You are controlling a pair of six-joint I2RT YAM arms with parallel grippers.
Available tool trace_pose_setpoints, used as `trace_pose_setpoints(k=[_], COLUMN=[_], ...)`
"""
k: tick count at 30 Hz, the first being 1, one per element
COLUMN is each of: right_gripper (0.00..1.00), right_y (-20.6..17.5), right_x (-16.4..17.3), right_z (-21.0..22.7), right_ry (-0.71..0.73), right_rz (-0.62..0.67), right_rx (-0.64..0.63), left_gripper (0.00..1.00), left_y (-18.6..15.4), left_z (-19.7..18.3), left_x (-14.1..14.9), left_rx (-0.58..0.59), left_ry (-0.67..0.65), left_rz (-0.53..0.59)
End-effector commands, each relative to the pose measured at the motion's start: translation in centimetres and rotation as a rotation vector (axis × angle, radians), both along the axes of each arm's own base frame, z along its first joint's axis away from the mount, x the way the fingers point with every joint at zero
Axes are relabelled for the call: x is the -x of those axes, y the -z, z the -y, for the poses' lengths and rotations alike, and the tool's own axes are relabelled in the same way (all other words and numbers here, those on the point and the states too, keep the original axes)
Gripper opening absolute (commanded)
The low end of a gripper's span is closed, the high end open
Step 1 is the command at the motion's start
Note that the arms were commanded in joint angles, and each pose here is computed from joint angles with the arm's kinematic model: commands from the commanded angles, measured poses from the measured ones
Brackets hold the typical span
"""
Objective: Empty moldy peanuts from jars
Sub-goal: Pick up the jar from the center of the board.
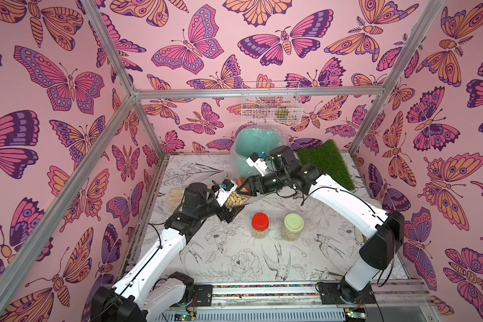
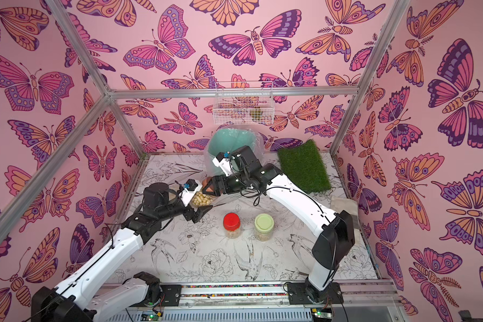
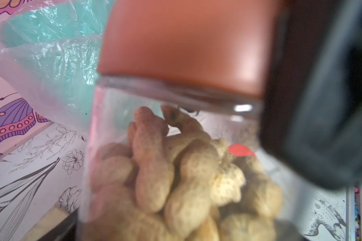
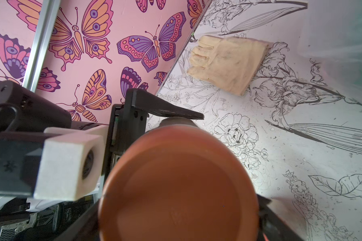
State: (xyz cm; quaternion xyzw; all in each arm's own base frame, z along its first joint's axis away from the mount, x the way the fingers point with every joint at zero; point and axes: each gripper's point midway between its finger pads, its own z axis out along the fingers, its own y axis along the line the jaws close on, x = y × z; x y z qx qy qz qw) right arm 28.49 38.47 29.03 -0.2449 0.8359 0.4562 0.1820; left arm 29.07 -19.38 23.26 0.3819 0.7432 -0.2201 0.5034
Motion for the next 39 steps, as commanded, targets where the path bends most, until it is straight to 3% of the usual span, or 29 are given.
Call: trace_pose_setpoints(k=[1,16,24,29,39], right_gripper=[0.0,0.0,0.0,0.0,0.0], right_y=[-1.6,0.3,0.6,0.7,0.9], right_x=[0.6,1.2,1.5,1.6,1.5], right_z=[-1.0,-1.7,-1.5,-1.2,-0.9], right_ry=[-0.05,-0.074,-0.086,-0.082,-0.066], right_rz=[0.019,0.016,0.008,0.017,0.043], right_rx=[-0.066,-0.015,-0.006,0.012,0.045], left_gripper=[0.92,0.95,0.83,1.0,1.0], left_y=[-0.5,-0.2,-0.7,-1.1,-0.6], left_z=[0.2,0.1,-0.2,-0.6,-0.6], left_x=[-0.5,-0.6,-0.9,-1.0,-0.8], left_rx=[0.045,0.072,0.112,0.119,0.113], left_ry=[-0.019,-0.039,-0.078,-0.105,-0.104], left_rz=[0.016,0.007,0.019,0.037,0.029])
